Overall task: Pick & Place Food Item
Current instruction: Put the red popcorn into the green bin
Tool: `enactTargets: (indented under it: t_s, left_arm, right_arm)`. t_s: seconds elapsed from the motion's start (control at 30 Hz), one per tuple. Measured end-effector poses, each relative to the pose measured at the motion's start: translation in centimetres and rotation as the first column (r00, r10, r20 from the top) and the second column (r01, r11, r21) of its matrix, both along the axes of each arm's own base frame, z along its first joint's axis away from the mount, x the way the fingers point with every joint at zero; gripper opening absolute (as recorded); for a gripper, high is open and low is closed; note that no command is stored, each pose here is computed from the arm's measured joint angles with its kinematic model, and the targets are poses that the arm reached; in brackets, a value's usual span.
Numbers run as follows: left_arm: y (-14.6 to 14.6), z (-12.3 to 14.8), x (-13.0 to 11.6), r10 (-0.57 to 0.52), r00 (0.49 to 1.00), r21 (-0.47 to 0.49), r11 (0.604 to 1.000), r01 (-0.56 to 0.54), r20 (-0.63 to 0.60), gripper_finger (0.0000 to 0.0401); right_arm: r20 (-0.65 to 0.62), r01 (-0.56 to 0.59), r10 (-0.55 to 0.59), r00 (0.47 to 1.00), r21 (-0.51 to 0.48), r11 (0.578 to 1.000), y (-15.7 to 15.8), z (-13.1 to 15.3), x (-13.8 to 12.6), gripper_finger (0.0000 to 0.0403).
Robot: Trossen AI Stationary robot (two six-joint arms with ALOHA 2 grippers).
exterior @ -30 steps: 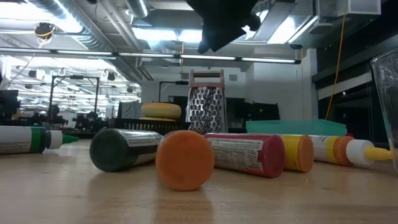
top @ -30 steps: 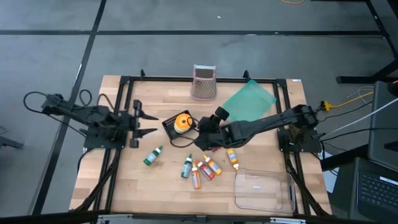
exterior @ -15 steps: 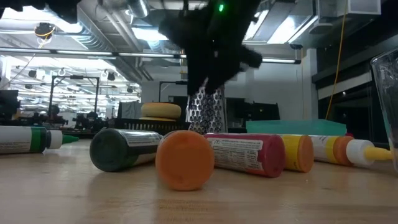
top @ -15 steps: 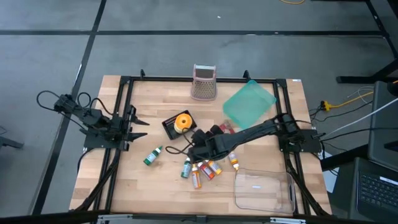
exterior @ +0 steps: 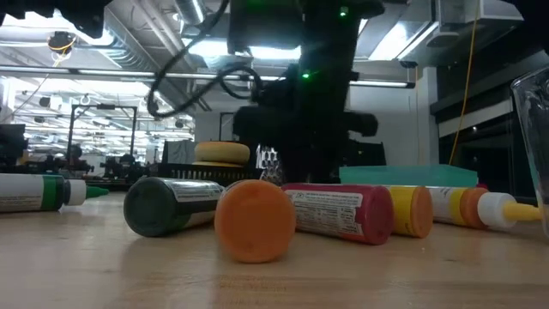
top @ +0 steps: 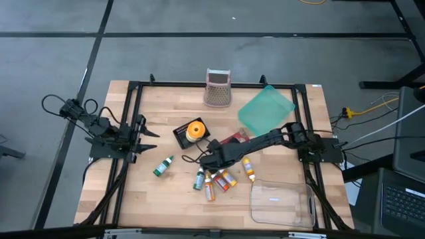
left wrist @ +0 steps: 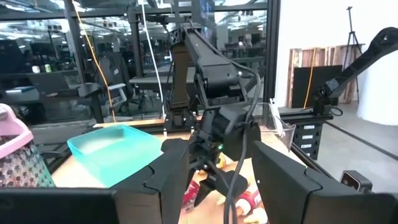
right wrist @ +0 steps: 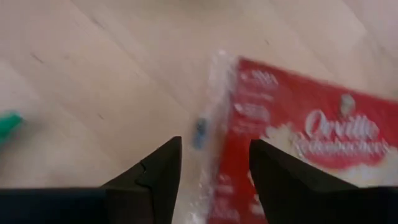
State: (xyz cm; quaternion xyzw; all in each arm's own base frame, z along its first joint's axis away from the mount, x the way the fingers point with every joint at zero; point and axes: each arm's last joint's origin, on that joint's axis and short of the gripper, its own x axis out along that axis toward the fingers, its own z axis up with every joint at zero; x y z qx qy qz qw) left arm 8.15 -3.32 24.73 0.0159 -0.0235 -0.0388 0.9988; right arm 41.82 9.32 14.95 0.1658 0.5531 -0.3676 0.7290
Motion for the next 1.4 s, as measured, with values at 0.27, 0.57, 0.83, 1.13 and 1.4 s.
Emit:
enactTargets:
  t_s: [0.27,0.57,0.83,1.13,1.4]
  left_arm:
    - [0.0,-0.1,0.0,-0.008,1.0,-0.009,1.0,0.007,-0.014,0.0171]
    - [-0.1,-0.2,0.0,-0.037,0.999,-0.034,0.999,0.036,-0.022,0.0171]
    - [-0.1,-0.4,0.0,-0.037,0.998,-0.039,0.999,0.036,-0.041,0.0171]
    - [-0.1,-0.5,0.0,-0.052,0.997,-0.053,0.997,0.05,-0.05,0.0171]
    - [-0.2,-0.6,0.0,-0.055,0.997,-0.058,0.997,0.052,-0.058,0.0171]
  right_arm:
    - [-0.021,0.032,-0.031,0.999,0.027,0.999,-0.8,-0.2,0.0,0.0235]
    - [-0.064,0.066,-0.062,0.996,0.055,0.996,-0.6,-2.5,0.4,0.024]
    - [-0.046,0.118,-0.116,0.992,0.028,0.993,-1.3,-3.0,0.7,0.0166]
    - [-0.07,0.111,-0.108,0.992,0.033,0.993,-2.3,-2.9,0.6,0.0013]
    - [-0.057,0.078,-0.077,0.995,0.017,0.997,-2.1,-1.8,0.3,0.0003]
